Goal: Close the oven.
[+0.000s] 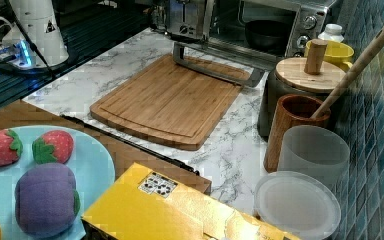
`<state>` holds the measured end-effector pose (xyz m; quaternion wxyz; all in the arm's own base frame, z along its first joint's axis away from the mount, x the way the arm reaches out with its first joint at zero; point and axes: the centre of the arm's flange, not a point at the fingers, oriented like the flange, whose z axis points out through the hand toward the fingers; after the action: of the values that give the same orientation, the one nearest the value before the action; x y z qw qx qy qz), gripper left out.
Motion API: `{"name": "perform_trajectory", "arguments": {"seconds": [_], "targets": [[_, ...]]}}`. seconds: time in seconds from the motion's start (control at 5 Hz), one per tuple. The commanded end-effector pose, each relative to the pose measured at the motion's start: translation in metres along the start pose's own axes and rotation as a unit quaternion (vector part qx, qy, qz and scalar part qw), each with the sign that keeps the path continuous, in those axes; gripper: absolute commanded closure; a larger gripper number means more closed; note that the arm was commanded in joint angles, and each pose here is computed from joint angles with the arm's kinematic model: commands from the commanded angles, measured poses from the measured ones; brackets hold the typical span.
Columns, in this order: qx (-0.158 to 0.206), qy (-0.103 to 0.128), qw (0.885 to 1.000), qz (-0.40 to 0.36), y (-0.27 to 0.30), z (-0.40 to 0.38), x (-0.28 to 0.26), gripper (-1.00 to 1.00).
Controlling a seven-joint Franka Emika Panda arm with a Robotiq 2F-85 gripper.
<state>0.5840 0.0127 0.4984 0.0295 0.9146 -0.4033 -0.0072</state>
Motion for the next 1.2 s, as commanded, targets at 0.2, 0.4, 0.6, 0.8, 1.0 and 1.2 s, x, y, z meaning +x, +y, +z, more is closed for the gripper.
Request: {"name": "perform_trajectory", "arguments": {"seconds": [0.2, 0.4, 0.6, 0.8, 1.0, 1.2], "targets": [[0.038, -0.034, 0.998, -0.040, 0.012, 0.024, 0.004, 1.00], [0.066, -0.062, 0.991, -0.094, 0.028, 0.065, 0.006, 1.00], [0.096, -0.091, 0.981, -0.143, 0.051, 0.103, 0.011, 1.00], [0.145, -0.090, 0.969, -0.180, 0.073, 0.118, 0.006, 1.00], [0.208, -0.044, 0.960, -0.180, 0.097, 0.119, -0.006, 1.00], [0.260, -0.019, 0.945, -0.196, 0.109, 0.127, -0.016, 1.00]]}}
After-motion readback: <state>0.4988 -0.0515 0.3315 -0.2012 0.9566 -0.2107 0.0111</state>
